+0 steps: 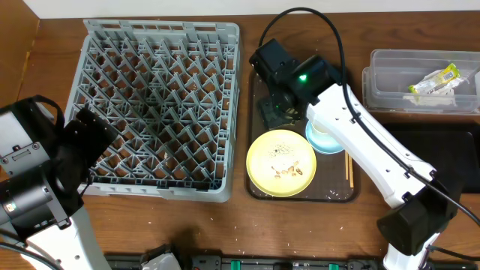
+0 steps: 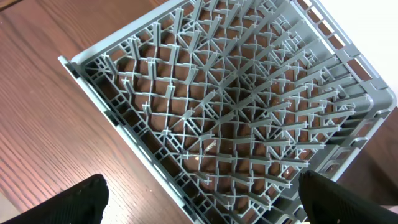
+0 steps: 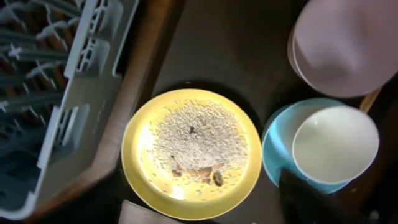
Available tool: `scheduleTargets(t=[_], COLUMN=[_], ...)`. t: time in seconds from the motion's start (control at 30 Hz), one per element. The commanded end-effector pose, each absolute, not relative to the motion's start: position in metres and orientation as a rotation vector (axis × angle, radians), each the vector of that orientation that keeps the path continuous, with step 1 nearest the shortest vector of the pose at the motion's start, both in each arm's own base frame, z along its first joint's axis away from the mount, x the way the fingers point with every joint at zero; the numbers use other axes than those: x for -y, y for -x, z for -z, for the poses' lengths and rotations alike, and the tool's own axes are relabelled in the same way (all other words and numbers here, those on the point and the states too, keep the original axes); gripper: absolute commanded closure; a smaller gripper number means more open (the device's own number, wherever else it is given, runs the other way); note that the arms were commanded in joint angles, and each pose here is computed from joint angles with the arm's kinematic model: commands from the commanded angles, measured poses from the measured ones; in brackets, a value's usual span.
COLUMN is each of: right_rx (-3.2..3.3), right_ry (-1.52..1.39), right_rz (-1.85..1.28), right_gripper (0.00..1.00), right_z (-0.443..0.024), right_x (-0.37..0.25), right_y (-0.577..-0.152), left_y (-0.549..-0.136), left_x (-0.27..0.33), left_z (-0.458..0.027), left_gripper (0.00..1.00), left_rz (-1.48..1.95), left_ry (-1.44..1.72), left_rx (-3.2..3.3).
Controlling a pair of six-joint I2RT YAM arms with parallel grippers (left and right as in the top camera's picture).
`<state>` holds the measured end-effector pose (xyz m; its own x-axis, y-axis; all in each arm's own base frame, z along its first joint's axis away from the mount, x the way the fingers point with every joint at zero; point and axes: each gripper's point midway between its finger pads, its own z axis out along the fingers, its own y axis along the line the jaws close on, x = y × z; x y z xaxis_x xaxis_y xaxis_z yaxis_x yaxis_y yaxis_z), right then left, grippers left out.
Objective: Sort waste into correct bins and load items into the dishwasher
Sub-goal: 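Move the right gripper over the tray and grasp the white cup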
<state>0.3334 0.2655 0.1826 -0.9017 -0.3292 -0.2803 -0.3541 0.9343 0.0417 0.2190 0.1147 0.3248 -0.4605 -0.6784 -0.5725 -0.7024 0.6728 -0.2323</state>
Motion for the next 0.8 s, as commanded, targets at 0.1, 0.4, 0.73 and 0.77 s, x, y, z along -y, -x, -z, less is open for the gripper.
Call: scheduleTargets(t=[0.1, 0.4, 0.73, 0.77], right_rx=[-2.825, -2.828, -2.847, -2.854], right_ry=[0.529, 0.561, 0.368, 0.362], right_rz=[-0.140, -0.138, 0.172, 0.179], right_gripper=[0.01, 0.01, 0.01, 0.01], right_z=[-0.180, -0.179, -0.178, -0.177], right_x=[-0.275, -0.280, -0.232, -0.229], right_y=[-0.326, -0.319, -0.325, -0.325], left_y=[-0.218, -0.218, -0.218, -0.218], left_x=[-0.117, -0.117, -0.117, -0.117], left_z=[-0.327, -0.327, -0.327, -0.327], left_gripper=[0.01, 0.01, 0.01, 0.01], left_rz=[-0.064, -0.064, -0.064, -0.064], left_ry=[1.059, 1.059, 1.059, 1.059], left_rx=[-2.231, -2.231, -2.231, -2.231])
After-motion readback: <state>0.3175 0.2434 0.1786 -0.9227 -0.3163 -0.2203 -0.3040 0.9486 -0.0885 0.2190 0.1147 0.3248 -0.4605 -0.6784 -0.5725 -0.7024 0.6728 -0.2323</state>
